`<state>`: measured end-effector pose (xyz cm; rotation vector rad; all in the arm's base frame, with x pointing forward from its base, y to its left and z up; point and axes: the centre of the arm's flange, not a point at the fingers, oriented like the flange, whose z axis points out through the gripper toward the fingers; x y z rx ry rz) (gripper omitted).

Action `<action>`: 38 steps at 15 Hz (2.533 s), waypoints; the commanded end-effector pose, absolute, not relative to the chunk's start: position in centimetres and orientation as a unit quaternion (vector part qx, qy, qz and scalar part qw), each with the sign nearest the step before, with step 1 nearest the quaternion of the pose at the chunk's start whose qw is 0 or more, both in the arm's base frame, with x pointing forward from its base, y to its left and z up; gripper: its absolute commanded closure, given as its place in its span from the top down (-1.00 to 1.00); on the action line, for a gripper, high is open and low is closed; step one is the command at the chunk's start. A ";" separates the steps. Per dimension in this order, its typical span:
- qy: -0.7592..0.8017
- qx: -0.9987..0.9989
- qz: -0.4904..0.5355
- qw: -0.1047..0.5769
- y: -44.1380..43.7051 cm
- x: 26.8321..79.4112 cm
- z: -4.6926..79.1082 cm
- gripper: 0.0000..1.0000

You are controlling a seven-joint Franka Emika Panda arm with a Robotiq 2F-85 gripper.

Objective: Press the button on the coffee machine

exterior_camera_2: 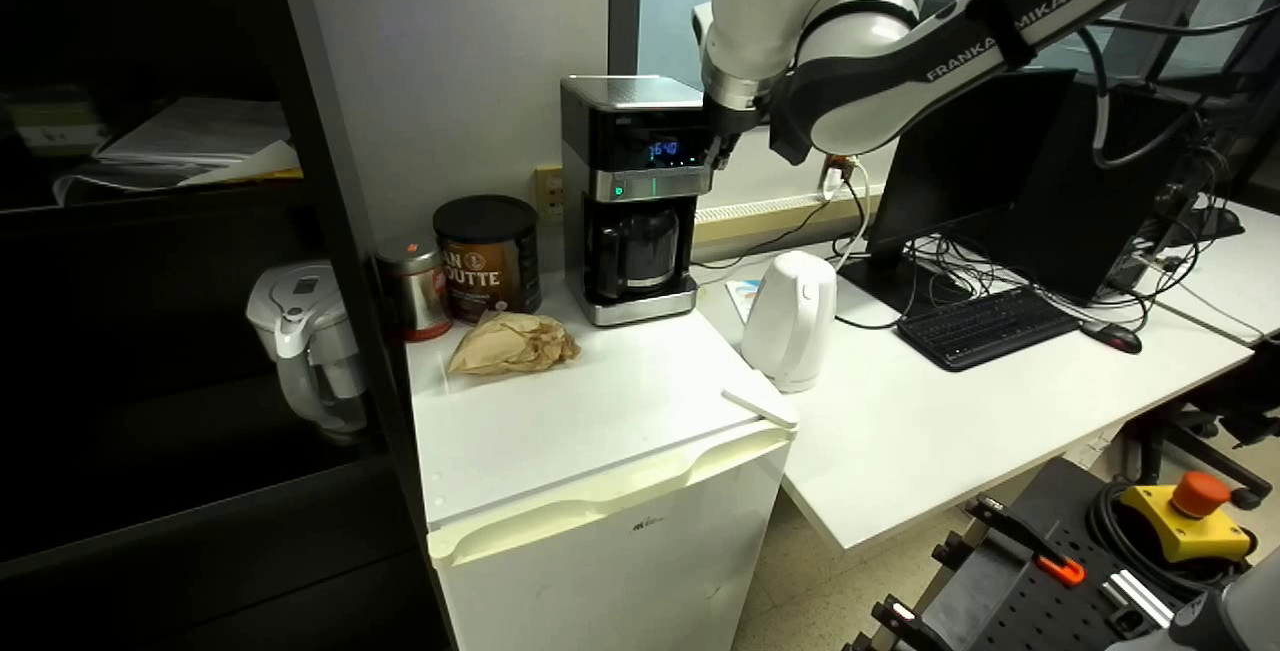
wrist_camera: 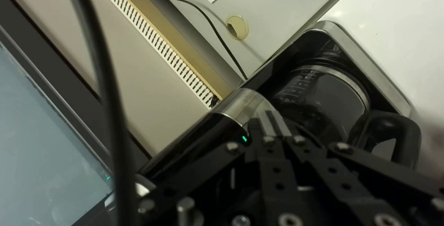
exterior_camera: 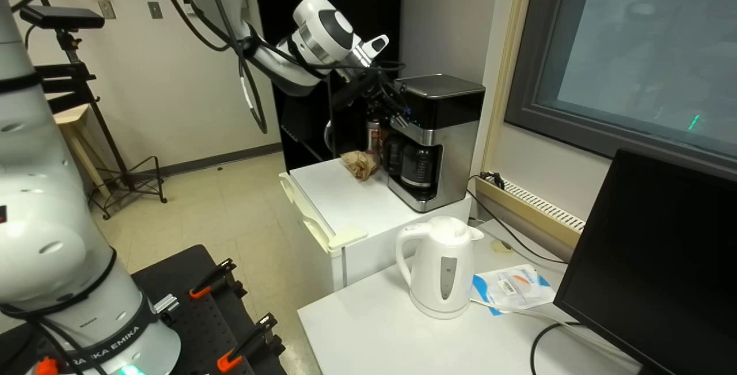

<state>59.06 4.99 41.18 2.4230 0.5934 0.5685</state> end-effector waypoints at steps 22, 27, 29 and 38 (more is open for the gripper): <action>0.228 0.894 0.259 0.284 5.7 62.8 38.3 -1.00; 0.249 0.894 0.245 0.280 6.0 60.3 39.8 -1.00; 0.260 0.892 0.244 0.278 6.4 59.5 40.2 -1.00; 0.288 0.881 0.249 0.279 8.5 54.2 41.2 -1.00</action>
